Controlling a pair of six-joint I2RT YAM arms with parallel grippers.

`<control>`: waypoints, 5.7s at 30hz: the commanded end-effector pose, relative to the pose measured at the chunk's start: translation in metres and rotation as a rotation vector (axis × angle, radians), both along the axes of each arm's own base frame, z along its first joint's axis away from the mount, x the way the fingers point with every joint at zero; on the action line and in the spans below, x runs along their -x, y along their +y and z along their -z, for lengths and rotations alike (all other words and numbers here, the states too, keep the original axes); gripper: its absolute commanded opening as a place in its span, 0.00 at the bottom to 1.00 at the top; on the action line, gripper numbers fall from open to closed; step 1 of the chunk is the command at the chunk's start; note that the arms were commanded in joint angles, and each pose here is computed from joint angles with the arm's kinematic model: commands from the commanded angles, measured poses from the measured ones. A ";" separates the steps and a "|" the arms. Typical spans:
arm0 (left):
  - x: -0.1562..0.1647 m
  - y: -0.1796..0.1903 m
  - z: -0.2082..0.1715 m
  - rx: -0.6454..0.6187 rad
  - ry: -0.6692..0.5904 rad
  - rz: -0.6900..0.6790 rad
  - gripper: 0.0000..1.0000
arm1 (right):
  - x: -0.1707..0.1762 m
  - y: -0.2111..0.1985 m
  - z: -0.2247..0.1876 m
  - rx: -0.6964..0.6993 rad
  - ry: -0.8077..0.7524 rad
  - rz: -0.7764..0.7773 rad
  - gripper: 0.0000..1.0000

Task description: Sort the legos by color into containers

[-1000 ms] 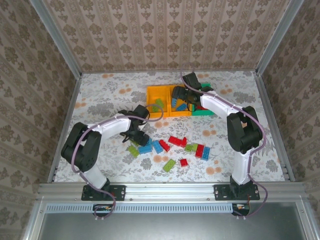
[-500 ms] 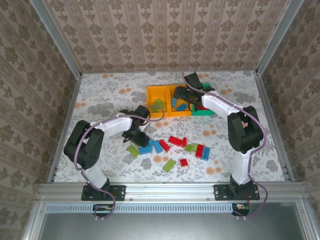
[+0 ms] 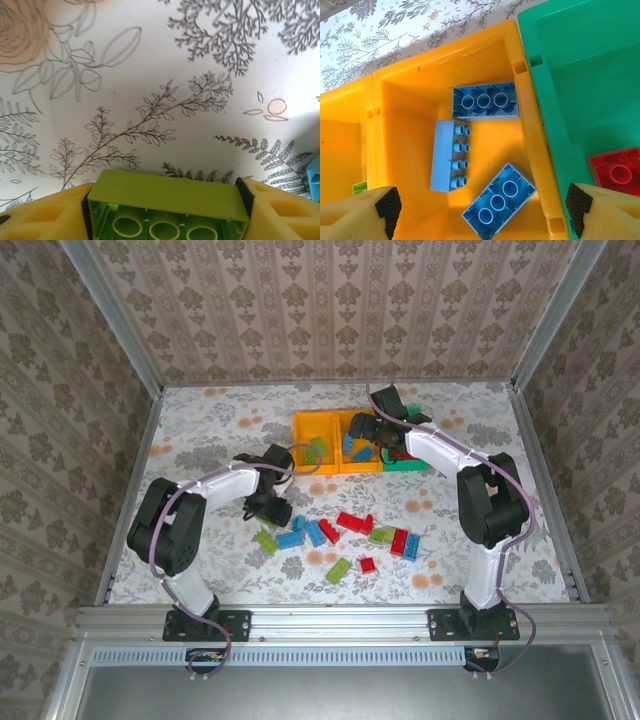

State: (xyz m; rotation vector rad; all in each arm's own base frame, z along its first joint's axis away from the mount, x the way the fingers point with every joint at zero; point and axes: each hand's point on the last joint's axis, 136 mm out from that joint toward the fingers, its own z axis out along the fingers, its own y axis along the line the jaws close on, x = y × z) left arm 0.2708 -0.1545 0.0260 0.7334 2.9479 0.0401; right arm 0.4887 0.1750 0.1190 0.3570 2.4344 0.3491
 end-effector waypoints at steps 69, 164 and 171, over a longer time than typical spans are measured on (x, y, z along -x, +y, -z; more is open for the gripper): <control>-0.136 -0.067 -0.135 0.580 -0.310 -0.348 1.00 | 0.221 0.108 0.032 0.247 0.064 -0.703 0.26; -0.011 -0.044 -0.018 0.308 -0.073 -0.194 0.68 | 0.051 -0.102 0.004 -0.013 0.129 0.000 0.71; -0.022 -0.044 -0.023 0.306 -0.101 -0.246 0.75 | 0.053 -0.102 0.005 -0.016 0.130 -0.001 0.71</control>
